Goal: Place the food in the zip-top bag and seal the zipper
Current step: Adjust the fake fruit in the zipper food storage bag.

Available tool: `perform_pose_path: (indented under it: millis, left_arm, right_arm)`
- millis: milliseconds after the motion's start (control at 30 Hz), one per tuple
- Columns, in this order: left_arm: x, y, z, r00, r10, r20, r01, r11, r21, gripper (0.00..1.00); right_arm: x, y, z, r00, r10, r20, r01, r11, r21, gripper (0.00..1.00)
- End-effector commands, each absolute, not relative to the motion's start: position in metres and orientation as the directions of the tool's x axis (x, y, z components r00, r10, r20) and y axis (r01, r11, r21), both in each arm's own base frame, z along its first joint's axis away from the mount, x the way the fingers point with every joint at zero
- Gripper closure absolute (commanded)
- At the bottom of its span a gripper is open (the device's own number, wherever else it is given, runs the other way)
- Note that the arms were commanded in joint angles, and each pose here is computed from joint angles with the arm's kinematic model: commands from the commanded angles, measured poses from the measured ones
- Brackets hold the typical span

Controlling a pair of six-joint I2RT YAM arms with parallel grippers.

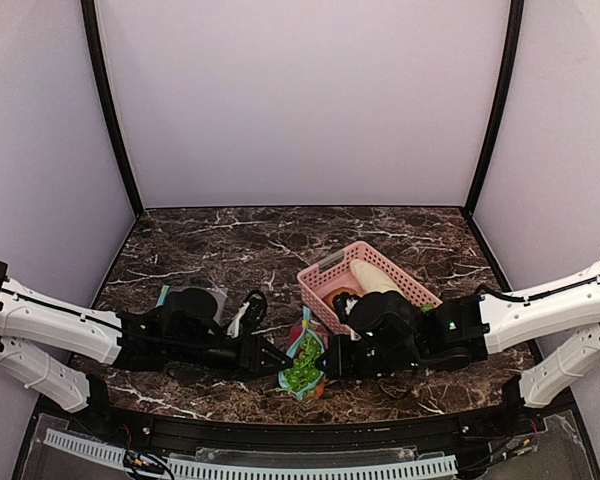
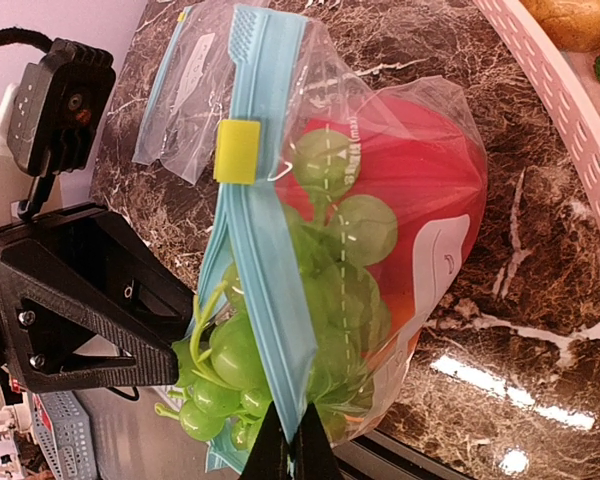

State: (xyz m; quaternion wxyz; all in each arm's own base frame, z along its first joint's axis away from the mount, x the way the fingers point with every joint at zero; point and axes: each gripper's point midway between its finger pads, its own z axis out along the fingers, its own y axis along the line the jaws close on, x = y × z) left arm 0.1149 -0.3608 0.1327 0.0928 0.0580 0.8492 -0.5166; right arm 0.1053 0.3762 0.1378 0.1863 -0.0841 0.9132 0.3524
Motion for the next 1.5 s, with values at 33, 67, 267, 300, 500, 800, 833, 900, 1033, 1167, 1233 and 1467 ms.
perform_pose_path:
  millis: [33, 67, 267, 300, 500, 800, 833, 900, 1033, 1167, 1233, 1467]
  left_arm:
    - [0.112, -0.365, 0.132, -0.980, 0.016, -0.199, 0.186, 0.434, -0.882, 0.71]
    - [0.112, -0.365, 0.132, -0.980, 0.015, -0.197, 0.184, 0.430, -0.884, 0.72]
    - [0.113, -0.366, 0.132, -0.979, 0.020, -0.202, 0.190, 0.441, -0.877, 0.85]
    - [0.113, -0.366, 0.132, -0.978, 0.024, -0.206, 0.195, 0.445, -0.874, 0.89]
    - [0.112, -0.363, 0.124, -0.968, 0.082, -0.239, 0.245, 0.539, -0.806, 0.99]
    - [0.129, -0.353, 0.129, -0.889, 0.197, -0.412, 0.402, 0.766, -0.501, 0.99]
    - [0.130, -0.352, 0.133, -0.876, 0.211, -0.434, 0.418, 0.781, -0.465, 0.99]
    - [0.130, -0.352, 0.132, -0.858, 0.244, -0.452, 0.439, 0.806, -0.398, 0.99]
    - [0.135, -0.342, 0.131, -0.815, 0.327, -0.478, 0.462, 0.865, -0.196, 0.99]
    - [0.143, -0.328, 0.133, -0.779, 0.404, -0.479, 0.452, 0.892, 0.016, 0.99]
    - [0.143, -0.328, 0.128, -0.781, 0.413, -0.469, 0.446, 0.894, 0.045, 0.99]
    - [0.136, -0.348, 0.136, -0.807, 0.290, -0.514, 0.428, 0.888, -0.171, 0.71]
  right_arm:
    - [0.104, 0.387, 0.154, -0.908, -0.011, -0.418, -0.306, 0.698, 0.648, 1.00]
    - [0.104, 0.387, 0.154, -0.908, -0.011, -0.418, -0.307, 0.697, 0.648, 1.00]
    - [0.103, 0.386, 0.151, -0.910, -0.013, -0.414, -0.304, 0.701, 0.645, 1.00]
    - [0.103, 0.387, 0.151, -0.910, -0.013, -0.414, -0.304, 0.700, 0.646, 1.00]
    - [0.107, 0.385, 0.151, -0.906, 0.001, -0.424, -0.297, 0.711, 0.637, 1.00]
    - [0.111, 0.393, 0.155, -0.889, -0.002, -0.457, -0.287, 0.782, 0.554, 1.00]
    - [0.111, 0.394, 0.155, -0.890, 0.005, -0.456, -0.276, 0.791, 0.546, 1.00]
    - [0.112, 0.397, 0.156, -0.893, 0.022, -0.450, -0.256, 0.798, 0.546, 1.00]
    - [0.112, 0.397, 0.153, -0.896, 0.040, -0.443, -0.221, 0.825, 0.521, 1.00]
    - [0.113, 0.386, 0.145, -0.902, 0.078, -0.424, -0.157, 0.857, 0.492, 1.00]
    - [0.114, 0.382, 0.144, -0.904, 0.104, -0.414, -0.130, 0.857, 0.498, 1.00]
    - [0.118, 0.370, 0.144, -0.894, 0.151, -0.422, -0.090, 0.862, 0.498, 1.00]
